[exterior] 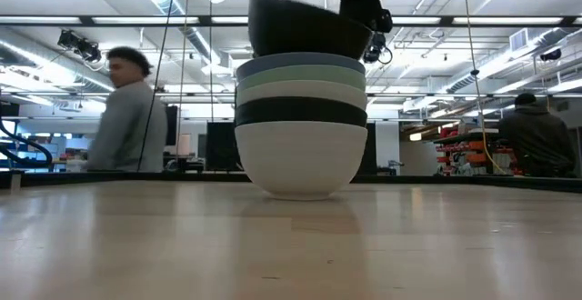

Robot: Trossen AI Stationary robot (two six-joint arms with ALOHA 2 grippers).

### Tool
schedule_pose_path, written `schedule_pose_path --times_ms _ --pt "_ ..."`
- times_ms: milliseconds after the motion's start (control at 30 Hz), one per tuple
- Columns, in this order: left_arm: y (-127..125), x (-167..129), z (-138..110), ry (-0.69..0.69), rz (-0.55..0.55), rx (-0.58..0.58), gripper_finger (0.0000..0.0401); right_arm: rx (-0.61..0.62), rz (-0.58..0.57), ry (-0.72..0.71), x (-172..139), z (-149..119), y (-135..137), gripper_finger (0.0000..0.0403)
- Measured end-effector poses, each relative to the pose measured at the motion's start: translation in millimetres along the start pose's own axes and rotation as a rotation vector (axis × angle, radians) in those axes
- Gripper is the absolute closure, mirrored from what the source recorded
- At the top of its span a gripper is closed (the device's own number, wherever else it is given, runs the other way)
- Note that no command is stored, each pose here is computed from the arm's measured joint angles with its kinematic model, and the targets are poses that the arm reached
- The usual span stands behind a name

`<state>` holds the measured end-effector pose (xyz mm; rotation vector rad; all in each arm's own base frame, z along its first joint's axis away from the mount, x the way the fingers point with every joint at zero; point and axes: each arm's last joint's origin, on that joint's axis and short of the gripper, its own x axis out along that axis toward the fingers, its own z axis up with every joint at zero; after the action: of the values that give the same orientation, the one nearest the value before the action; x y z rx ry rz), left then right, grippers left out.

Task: Nest bowls inside each other
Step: Stack the black bowl on top of the blue bowl

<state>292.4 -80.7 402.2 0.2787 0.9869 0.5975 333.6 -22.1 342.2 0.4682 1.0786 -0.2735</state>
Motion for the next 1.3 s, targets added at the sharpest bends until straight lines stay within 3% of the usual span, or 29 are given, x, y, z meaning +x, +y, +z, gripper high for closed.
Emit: schedule_pose_path --times_ms 700,933,1300 --pt "14 13 5 0.031 0.034 -0.037 0.0380 -0.014 -0.032 0.202 56 1 0 0.0403" --pt "14 13 5 0.031 0.034 -0.036 0.0388 -0.026 -0.041 0.166 50 6 2 0.0398" --pt "14 13 5 0.031 0.034 -0.041 0.0373 -0.012 -0.037 0.090 36 15 9 0.0347"
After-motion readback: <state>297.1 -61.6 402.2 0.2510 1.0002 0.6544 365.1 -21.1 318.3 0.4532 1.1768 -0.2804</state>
